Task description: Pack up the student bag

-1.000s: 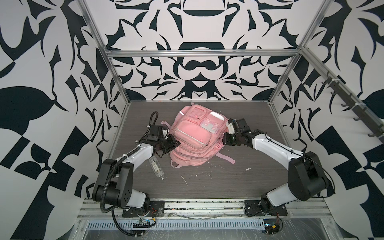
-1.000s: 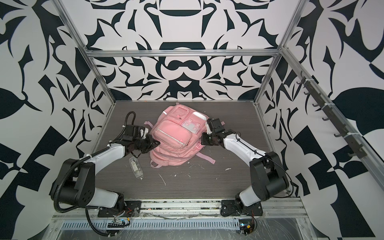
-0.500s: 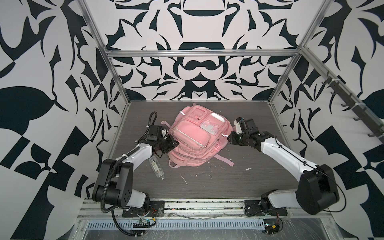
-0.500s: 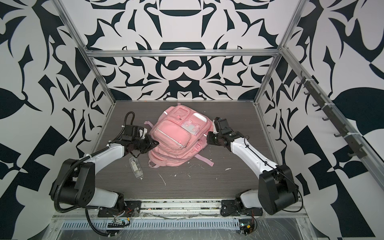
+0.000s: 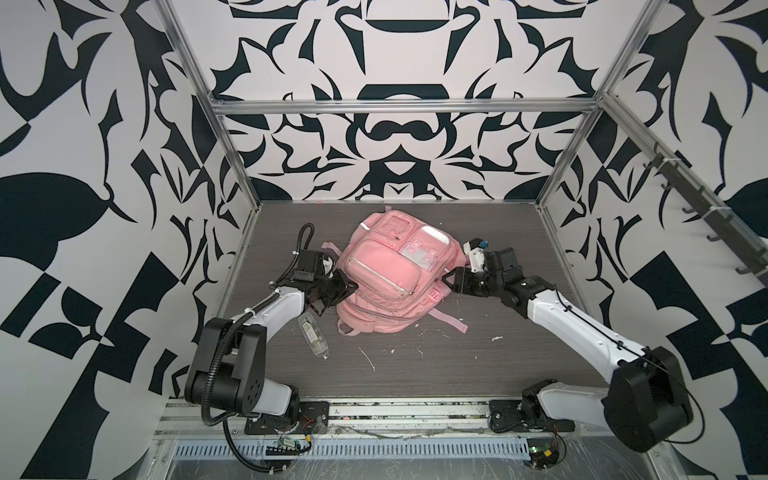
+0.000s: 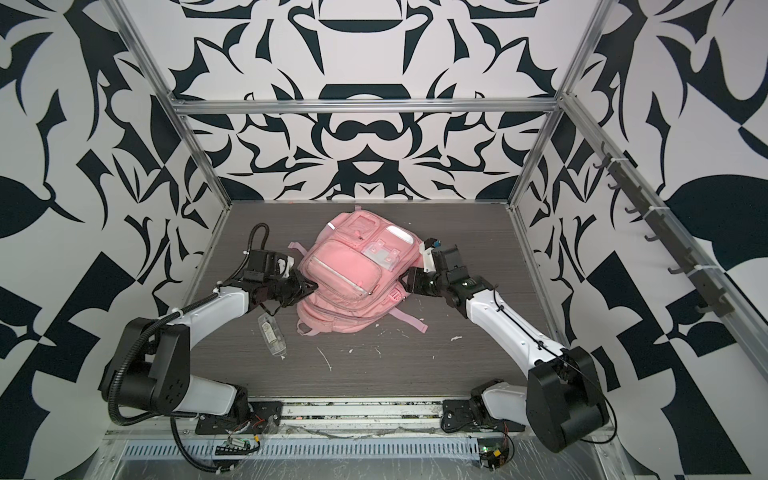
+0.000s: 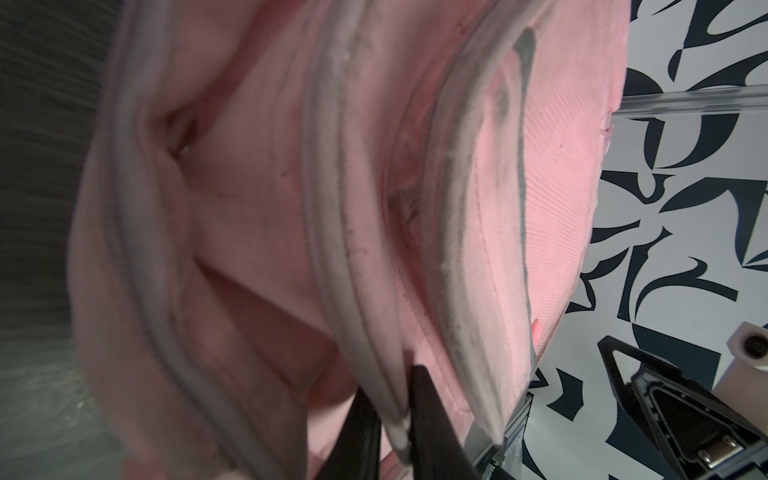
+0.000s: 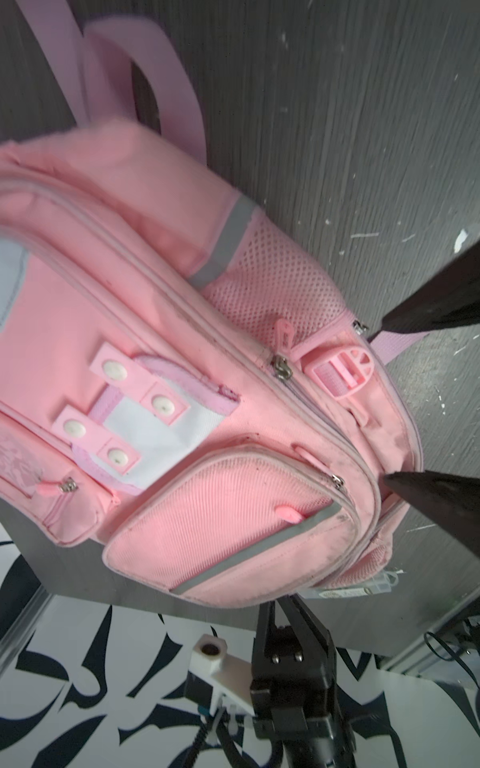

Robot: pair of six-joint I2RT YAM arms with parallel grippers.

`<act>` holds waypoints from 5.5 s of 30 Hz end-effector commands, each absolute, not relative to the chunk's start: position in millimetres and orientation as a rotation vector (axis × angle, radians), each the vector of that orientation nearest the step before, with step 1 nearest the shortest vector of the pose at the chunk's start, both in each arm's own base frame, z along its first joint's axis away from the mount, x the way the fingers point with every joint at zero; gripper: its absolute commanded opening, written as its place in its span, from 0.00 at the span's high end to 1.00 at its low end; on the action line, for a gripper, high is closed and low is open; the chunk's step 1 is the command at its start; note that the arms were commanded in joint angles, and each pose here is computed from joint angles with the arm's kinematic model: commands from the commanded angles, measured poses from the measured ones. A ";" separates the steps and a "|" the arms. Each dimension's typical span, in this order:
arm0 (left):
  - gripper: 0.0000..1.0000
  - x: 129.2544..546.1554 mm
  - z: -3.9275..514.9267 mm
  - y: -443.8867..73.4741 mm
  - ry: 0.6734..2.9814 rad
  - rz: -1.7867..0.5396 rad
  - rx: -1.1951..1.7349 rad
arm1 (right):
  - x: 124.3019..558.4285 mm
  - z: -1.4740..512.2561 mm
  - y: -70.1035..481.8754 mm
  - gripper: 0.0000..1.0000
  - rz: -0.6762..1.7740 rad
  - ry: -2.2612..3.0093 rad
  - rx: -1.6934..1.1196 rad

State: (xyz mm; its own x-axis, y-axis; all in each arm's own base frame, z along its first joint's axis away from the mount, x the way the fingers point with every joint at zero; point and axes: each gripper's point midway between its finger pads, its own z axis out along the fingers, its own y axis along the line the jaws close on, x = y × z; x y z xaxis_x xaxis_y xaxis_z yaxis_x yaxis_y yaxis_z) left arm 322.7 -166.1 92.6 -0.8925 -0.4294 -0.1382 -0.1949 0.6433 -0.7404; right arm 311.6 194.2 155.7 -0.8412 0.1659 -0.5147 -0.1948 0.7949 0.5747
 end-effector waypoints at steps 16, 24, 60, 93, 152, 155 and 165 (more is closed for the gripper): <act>0.83 317.3 88.4 -164.2 2.571 -1.096 -0.513 | 318.2 147.3 271.5 0.34 0.983 2.408 -0.210; 0.83 316.9 87.0 -165.8 2.575 -1.093 -0.508 | 322.9 143.9 282.8 0.33 0.991 2.411 -0.241; 0.83 311.9 80.7 -164.5 2.581 -1.089 -0.519 | 243.9 136.2 312.3 0.34 1.016 2.498 -0.586; 0.82 308.7 79.5 -167.7 2.583 -1.108 -0.524 | 280.6 96.5 311.3 0.34 0.631 2.471 -0.708; 0.82 310.7 72.7 -170.5 2.599 -1.117 -0.536 | 259.5 72.5 293.6 0.87 0.497 2.508 -0.664; 0.82 310.9 72.6 -170.7 2.599 -1.119 -0.536 | 260.6 74.4 293.3 0.87 0.498 2.501 -0.655; 0.82 308.7 73.0 -170.2 2.598 -1.120 -0.538 | 259.8 78.8 295.5 0.91 0.518 2.495 -0.644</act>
State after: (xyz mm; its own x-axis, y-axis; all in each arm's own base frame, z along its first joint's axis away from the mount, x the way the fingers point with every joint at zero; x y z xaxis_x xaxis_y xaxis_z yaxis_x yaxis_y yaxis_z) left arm 314.6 -167.4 77.7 -0.8904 -0.4411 -0.1123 -0.2244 0.6401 -0.7348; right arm 258.7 293.7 62.8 -0.7695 -0.3681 -0.5219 -0.5377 0.8143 0.2184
